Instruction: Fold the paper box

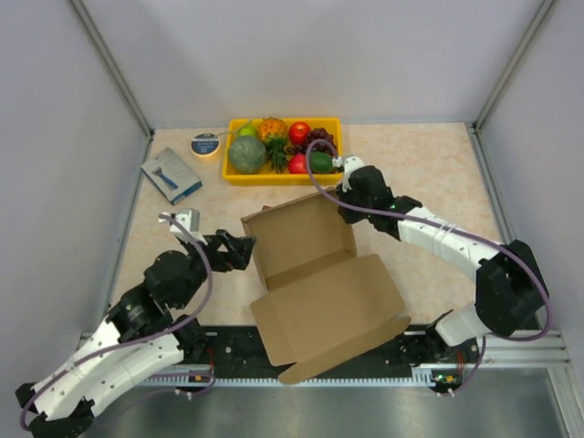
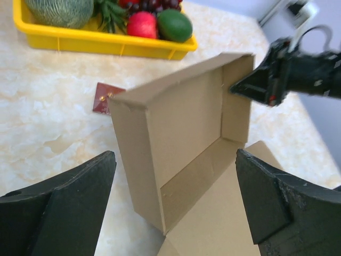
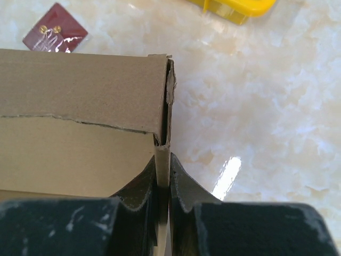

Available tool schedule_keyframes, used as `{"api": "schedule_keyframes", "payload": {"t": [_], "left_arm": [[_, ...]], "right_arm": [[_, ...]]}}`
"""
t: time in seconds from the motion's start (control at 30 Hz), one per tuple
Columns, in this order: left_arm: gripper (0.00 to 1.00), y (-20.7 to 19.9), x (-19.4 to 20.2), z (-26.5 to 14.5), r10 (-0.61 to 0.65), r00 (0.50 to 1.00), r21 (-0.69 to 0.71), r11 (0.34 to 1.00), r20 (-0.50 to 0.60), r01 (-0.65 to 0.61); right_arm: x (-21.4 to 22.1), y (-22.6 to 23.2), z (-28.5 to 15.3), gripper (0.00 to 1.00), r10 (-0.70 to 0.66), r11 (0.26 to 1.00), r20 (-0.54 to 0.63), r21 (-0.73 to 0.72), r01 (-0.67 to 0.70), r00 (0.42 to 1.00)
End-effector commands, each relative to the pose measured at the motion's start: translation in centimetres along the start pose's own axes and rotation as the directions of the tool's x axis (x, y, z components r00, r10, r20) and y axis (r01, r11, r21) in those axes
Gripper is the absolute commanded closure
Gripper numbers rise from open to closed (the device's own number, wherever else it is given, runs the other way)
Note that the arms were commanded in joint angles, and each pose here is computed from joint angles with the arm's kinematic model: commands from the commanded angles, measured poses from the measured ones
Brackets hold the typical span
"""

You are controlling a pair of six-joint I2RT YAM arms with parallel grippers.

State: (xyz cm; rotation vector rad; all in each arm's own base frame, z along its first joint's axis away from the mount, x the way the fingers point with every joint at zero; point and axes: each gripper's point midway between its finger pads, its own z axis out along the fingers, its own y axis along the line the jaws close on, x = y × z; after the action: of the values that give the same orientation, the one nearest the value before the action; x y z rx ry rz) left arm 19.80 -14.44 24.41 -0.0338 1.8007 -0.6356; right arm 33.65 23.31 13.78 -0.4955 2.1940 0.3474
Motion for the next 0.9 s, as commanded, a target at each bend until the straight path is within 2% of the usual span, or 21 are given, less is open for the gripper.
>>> {"api": "schedule_keyframes", "payload": {"t": [0.0,0.03,0.1,0.13,0.2,0.3,0.4,0.47,0.53,0.57,0.6,0.7,0.77,0.8,0.83,0.87], "left_arm": [[0.02,-0.2,-2.7,-3.4,-0.056,0.998,-0.01,0.998,-0.02,0.056],[0.02,-0.9,-3.6,-4.2,-0.082,0.996,0.012,0.997,-0.028,0.082],[0.03,-2.0,-2.3,-4.6,-0.097,0.988,0.046,0.994,-0.12,0.103],[0.02,-3.4,-0.7,-5.3,-0.084,0.972,0.116,0.987,-0.218,0.111],[0.02,-3.9,1.7,-5.4,-0.102,0.933,0.107,0.983,-0.345,0.147],[0.02,-4.2,6.5,-6.5,-0.162,0.824,0.065,0.97,-0.543,0.234],[0.02,-4.6,9.6,-7.8,-0.215,0.734,0.053,0.945,-0.645,0.324],[0.02,-5.0,10.2,-8.6,-0.294,0.688,0.031,0.908,-0.663,0.417],[0.02,-4.4,13.0,-9.0,-0.35,0.62,-0.024,0.882,-0.702,0.471],[0.02,-4.4,13.4,-9.2,-0.424,0.575,-0.072,0.843,-0.7,0.533],[0.02,-3.7,15.7,-9.2,-0.453,0.521,-0.123,0.827,-0.723,0.548],[0.02,-3.1,18.7,-8.7,-0.521,0.436,-0.194,0.776,-0.734,0.601],[0.02,-2.6,19.7,-8.1,-0.533,0.436,-0.205,0.772,-0.725,0.602],[0.02,-3.3,19.4,-6.9,-0.523,0.468,-0.143,0.761,-0.712,0.633],[0.02,-3.3,19.8,-6.5,-0.523,0.471,-0.133,0.757,-0.71,0.639],[0.02,-3.5,20.2,-6.0,-0.547,0.442,-0.154,0.734,-0.711,0.661]], "right_arm": [[-0.2,-0.8,-0.8,1.0,-0.042,0.999,-0.091,0.025,0.045,0.995],[-0.2,-1.0,-0.7,1.0,-0.05,0.998,-0.103,0.029,0.053,0.993],[-0.3,-1.8,0.0,1.0,-0.053,0.997,-0.135,0.047,0.06,0.989],[-0.1,-2.0,0.4,1.0,-0.053,0.997,-0.149,0.048,0.061,0.987],[-0.1,-2.3,1.4,1.0,-0.053,0.997,-0.164,0.05,0.062,0.985],[-0.4,-2.7,2.7,1.0,-0.04,0.997,-0.176,0.054,0.051,0.984],[-1.0,-3.1,3.6,1.0,-0.029,0.997,-0.179,0.062,0.041,0.983],[-1.1,-3.3,3.9,1.0,-0.019,0.997,-0.184,0.065,0.031,0.983],[-1.3,-3.5,4.3,1.0,-0.014,0.997,-0.184,0.069,0.027,0.983],[-1.5,-3.5,4.3,1.0,-0.01,0.997,-0.179,0.071,0.023,0.984],[-1.6,-3.7,4.4,1.0,-0.01,0.997,-0.178,0.078,0.024,0.984],[-1.4,-3.8,4.5,1.0,-0.003,0.997,-0.185,0.08,0.018,0.983],[-1.2,-3.8,4.6,1.0,-0.001,0.997,-0.188,0.08,0.017,0.982],[-1.1,-3.9,4.7,1.0,-0.003,0.996,-0.191,0.082,0.019,0.982],[-1.0,-3.9,4.8,1.0,-0.003,0.996,-0.194,0.082,0.019,0.981],[-0.9,-3.9,4.8,1.0,0.0,0.996,-0.196,0.083,0.016,0.981]]}}
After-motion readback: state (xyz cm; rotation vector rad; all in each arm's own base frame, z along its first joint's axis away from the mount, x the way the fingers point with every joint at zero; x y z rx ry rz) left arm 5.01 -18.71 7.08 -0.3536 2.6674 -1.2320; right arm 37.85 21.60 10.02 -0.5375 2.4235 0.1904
